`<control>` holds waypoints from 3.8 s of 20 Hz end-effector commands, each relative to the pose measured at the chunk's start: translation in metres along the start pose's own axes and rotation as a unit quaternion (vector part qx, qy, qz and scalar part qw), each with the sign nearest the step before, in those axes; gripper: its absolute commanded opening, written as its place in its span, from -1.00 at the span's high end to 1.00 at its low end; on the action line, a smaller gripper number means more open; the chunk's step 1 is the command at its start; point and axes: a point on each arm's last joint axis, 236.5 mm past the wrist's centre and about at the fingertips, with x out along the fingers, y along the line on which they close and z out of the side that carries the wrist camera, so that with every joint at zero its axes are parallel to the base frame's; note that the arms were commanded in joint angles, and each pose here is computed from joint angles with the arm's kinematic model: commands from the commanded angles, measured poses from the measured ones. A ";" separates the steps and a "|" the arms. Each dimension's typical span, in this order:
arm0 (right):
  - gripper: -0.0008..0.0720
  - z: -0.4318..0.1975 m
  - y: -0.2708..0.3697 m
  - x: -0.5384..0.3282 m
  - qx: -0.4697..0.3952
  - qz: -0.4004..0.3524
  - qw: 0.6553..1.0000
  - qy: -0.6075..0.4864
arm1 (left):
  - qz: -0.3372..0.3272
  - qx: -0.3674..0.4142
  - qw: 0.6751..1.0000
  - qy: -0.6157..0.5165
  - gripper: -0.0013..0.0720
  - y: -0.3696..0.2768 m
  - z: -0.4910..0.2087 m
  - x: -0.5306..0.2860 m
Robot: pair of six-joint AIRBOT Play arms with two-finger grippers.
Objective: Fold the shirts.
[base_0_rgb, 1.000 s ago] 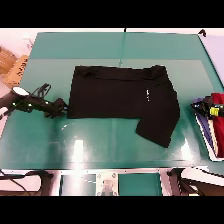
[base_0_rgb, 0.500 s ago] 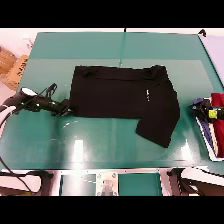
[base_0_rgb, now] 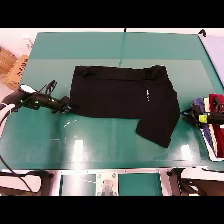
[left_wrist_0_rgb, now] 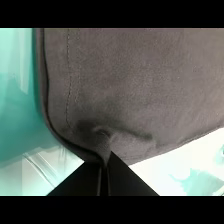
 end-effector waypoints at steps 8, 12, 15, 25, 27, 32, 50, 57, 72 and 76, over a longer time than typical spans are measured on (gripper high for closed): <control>-0.09 0.000 0.020 0.042 -0.013 0.028 0.999 0.012 | -0.003 0.001 1.000 0.006 0.89 -0.002 -0.002 0.000; -0.08 -0.012 0.014 0.032 -0.017 0.036 0.998 0.037 | -0.003 0.004 1.000 0.018 0.90 -0.002 -0.008 0.000; 0.14 -0.008 0.004 0.021 0.001 0.044 0.999 0.030 | -0.003 0.005 1.000 0.021 0.90 -0.001 -0.010 -0.001; 0.95 0.014 0.105 -0.020 -0.062 0.176 0.982 0.001 | -0.038 0.075 0.996 0.000 0.90 -0.052 0.003 -0.040; 0.95 0.028 0.168 -0.077 -0.134 0.226 0.964 -0.050 | -0.043 0.140 0.988 -0.053 0.90 -0.098 0.022 -0.089; 0.95 -0.021 0.343 -0.272 -0.351 0.327 0.842 -0.247 | -0.035 0.339 0.893 -0.293 0.90 -0.263 0.021 -0.281; 0.95 -0.113 0.388 -0.396 -0.384 0.253 0.730 -0.507 | 0.111 0.357 0.822 -0.430 0.90 -0.275 -0.017 -0.391; 0.95 0.006 0.254 -0.134 -0.248 0.197 0.891 -0.326 | 0.094 0.221 0.937 -0.254 0.90 -0.113 0.062 -0.187; 0.95 0.165 0.237 0.041 -0.152 0.202 0.950 -0.181 | 0.032 0.132 0.939 -0.316 0.90 -0.063 0.205 -0.107; 0.95 0.187 0.277 0.026 -0.180 0.218 0.935 -0.214 | 0.031 0.144 0.925 -0.351 0.90 -0.079 0.223 -0.131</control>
